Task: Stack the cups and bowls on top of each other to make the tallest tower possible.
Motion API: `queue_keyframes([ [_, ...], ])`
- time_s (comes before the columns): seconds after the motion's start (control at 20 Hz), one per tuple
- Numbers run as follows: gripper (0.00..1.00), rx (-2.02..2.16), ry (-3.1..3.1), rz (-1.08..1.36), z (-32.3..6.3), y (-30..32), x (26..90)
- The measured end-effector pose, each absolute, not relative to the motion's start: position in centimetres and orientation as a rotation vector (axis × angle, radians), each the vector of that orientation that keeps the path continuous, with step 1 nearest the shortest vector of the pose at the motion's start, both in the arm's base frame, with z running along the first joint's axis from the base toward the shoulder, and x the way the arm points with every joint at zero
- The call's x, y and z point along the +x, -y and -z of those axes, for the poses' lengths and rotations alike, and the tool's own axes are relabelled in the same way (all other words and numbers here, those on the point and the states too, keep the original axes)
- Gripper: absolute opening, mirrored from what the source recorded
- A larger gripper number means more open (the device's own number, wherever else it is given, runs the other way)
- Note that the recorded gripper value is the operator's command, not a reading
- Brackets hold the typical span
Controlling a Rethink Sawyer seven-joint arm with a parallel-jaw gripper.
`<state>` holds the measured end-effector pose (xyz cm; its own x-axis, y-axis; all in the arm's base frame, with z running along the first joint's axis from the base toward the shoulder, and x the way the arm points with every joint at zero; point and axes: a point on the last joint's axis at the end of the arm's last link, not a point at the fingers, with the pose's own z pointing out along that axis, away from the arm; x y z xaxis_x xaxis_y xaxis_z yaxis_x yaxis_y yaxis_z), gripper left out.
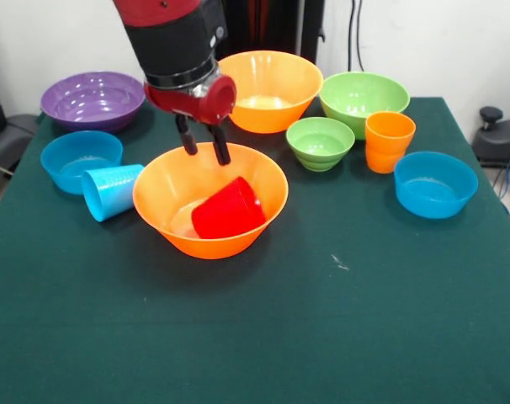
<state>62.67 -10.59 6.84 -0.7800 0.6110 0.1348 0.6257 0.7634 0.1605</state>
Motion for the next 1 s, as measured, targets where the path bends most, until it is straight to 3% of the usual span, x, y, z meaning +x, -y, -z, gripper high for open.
queue_keyframes([
  [0.5,1.0,-0.997,2.808,0.33,-2.7,9.2,61.1],
  [1.0,1.0,-0.957,2.807,0.311,-2.0,7.8,60.7],
])
